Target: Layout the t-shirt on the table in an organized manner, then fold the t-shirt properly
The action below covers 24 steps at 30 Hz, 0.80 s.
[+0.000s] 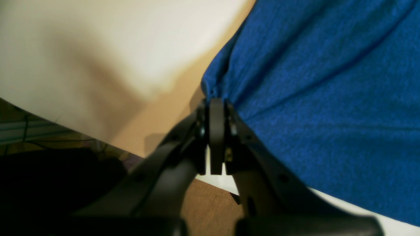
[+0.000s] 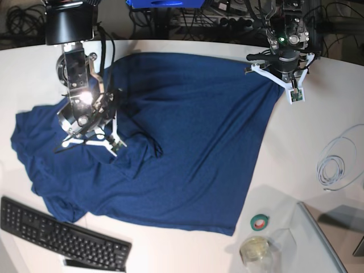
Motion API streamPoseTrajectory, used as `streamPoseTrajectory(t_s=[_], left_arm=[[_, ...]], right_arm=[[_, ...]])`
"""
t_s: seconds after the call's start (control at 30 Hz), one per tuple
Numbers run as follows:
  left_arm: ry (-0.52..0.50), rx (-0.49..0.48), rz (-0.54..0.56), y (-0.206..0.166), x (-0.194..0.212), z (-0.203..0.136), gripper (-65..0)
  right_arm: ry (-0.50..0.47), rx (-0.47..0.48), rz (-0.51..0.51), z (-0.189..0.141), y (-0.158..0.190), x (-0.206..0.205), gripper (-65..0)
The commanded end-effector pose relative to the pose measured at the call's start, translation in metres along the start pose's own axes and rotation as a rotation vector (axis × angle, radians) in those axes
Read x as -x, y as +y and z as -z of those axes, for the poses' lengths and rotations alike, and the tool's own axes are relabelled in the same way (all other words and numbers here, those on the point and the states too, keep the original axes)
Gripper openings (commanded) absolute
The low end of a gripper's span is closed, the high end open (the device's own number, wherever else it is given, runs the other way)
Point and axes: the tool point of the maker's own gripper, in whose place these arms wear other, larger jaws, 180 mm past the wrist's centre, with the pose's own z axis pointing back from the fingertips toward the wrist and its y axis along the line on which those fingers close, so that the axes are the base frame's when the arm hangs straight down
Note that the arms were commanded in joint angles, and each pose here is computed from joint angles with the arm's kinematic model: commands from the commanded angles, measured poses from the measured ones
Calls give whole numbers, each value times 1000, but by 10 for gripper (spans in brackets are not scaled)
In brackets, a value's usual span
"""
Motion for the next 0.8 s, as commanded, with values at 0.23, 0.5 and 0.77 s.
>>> streamPoseTrajectory(t_s=[0.23,0.5,0.77], left_arm=[[-34,-4,12,0,-8,-3,-650],[-38,-6,14,0,-9,-3,-650],[-33,-1,11,-1,-8,-3,-650]], right_arm=[[-155,86,-19,-28,-42,-71,-635],[-378,59,-217,-55,-12,-188,-636],[-466,6,-415,-49,24,-235,-626]])
